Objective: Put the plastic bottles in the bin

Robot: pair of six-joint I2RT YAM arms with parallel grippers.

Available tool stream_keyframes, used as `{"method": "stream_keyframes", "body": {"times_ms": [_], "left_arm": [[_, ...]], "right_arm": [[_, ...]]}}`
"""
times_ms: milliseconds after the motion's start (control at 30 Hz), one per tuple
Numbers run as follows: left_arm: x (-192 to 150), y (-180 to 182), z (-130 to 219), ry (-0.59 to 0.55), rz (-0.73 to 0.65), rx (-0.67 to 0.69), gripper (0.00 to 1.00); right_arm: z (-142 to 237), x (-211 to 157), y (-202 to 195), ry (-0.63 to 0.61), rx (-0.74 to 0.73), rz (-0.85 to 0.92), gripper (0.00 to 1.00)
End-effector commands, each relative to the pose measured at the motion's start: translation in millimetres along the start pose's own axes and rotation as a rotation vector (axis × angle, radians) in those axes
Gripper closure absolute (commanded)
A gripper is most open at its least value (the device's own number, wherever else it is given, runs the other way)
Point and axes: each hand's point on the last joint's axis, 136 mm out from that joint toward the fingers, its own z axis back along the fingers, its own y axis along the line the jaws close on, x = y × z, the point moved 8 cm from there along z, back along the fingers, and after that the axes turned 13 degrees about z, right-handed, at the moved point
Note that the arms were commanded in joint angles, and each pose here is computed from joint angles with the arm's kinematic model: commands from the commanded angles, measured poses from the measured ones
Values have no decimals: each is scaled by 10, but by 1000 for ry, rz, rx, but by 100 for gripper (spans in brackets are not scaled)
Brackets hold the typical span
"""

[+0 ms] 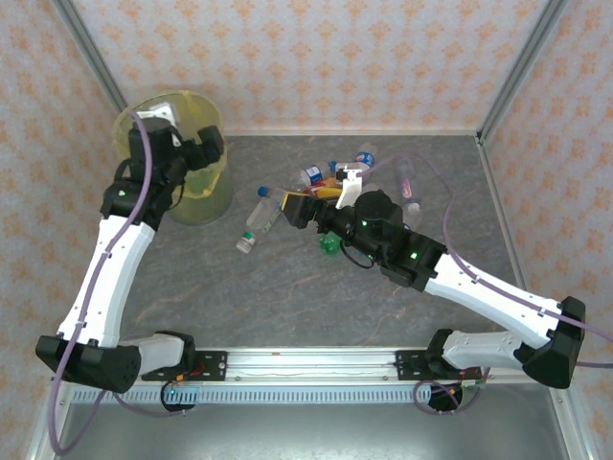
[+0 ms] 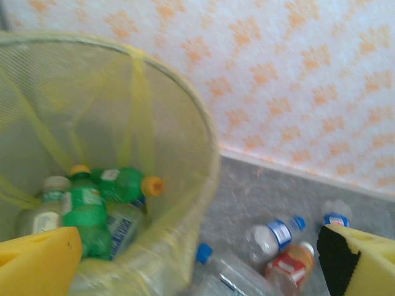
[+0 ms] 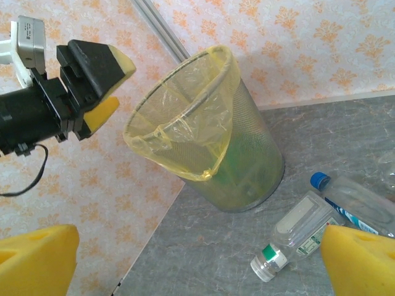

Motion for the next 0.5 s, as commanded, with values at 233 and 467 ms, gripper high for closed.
{"method": "stream_keyframes", "body": {"times_ms": [233, 467], "left_arm": [[-884, -204, -129, 126, -135, 4, 6], [-1573, 5, -330, 300, -231, 46, 9]], "right_arm": [[38, 86, 26, -28, -7, -1, 0], [4, 71, 36, -21, -2, -8, 0]]}}
